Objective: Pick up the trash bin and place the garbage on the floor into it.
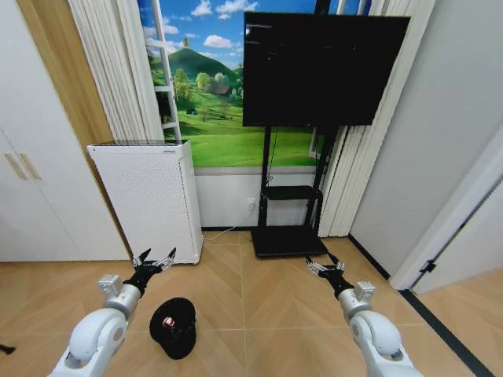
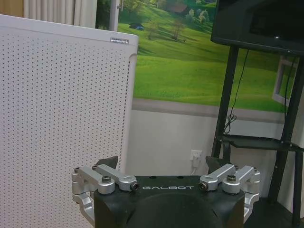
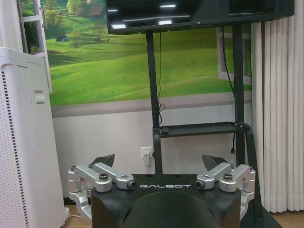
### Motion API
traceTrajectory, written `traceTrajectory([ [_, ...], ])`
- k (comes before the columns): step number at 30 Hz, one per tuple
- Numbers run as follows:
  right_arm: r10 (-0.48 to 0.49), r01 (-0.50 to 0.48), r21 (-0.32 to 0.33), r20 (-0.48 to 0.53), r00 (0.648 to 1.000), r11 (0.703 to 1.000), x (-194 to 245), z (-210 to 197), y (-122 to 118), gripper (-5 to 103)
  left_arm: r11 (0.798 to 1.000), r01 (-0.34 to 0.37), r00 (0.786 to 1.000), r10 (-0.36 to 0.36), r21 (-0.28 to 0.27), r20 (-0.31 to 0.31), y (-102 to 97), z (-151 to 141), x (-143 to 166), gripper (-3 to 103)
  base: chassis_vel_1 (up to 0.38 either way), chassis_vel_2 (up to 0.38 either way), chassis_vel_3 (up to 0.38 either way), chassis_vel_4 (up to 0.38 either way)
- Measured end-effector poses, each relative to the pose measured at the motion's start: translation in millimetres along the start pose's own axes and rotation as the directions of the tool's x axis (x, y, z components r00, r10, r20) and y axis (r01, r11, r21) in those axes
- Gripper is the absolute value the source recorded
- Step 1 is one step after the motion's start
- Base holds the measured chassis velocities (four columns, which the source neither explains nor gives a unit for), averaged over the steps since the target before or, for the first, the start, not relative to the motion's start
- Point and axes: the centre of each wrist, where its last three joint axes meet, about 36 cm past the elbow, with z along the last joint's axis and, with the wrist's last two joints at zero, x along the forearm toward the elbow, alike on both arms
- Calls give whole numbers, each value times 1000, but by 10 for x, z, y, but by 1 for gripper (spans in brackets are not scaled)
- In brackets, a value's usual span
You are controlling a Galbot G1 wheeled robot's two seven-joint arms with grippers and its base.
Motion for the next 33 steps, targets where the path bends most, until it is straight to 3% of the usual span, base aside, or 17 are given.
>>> traceTrajectory([
  [15,-5,5,-1,0,1000,1000,3,-5,21,100,1000,3,1000,-3,-2,5,-7,3,12,100,0,0,0,0],
  [25,-22,22,-1,-27,999,1000,41,-26,53,100,1000,13,1000,-14,28,16,-37,-4,27,100,0,0,0,0],
  [33,-11,11,3,-32,999,1000,50,13,22,100,1000,14,1000,-14,28,15,-14,-10,-20,100,27,-192,-36,207],
])
